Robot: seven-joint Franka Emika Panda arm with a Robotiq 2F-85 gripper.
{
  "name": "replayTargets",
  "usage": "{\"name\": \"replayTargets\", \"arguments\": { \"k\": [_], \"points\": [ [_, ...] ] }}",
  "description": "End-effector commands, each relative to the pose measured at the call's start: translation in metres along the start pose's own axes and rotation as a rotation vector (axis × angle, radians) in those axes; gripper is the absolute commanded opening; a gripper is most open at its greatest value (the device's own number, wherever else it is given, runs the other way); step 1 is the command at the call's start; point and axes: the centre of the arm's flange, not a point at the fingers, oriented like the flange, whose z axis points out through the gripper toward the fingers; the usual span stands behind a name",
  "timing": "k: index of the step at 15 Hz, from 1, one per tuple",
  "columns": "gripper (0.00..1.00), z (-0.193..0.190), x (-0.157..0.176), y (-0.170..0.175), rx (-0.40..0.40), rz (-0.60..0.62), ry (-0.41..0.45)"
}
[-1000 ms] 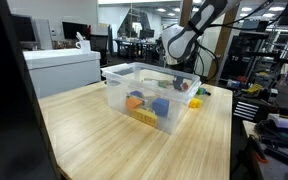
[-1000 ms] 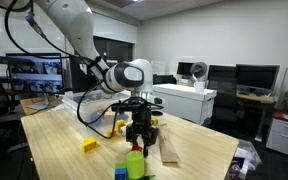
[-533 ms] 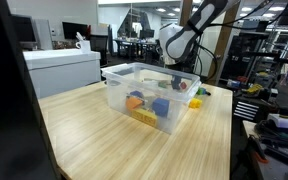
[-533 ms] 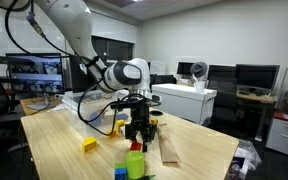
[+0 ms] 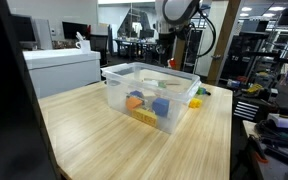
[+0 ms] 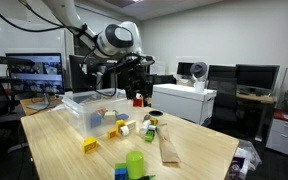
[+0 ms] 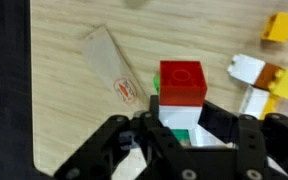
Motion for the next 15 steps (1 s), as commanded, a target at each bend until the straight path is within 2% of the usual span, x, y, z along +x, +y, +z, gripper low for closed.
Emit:
{"name": "replayTargets", "arguments": {
  "k": [1,4,8,9,10,12,14,15],
  "points": [
    [0.15,-0.088,-0.007,-0.027,0.063,-0.043,0.139],
    [0.15,-0.133,-0.023,-0.077,0.115,-0.154,0.234],
    [0.15,-0.144,-0.050,-0.135,0.155,-0.328,0.253],
    [0.65,-0.140,-0.053,-0.144,0.157,-0.357,0.244],
    [0.66,-0.137,-0.054,-0.147,0.159,-0.369,0.238],
    [0.77,-0.129,-0.051,-0.142,0.169,-0.361,0.226],
    [0.90,-0.122,-0.046,-0.121,0.174,-0.294,0.222],
    [0.99,-0.113,-0.046,-0.098,0.170,-0.252,0.224]
  ]
}}
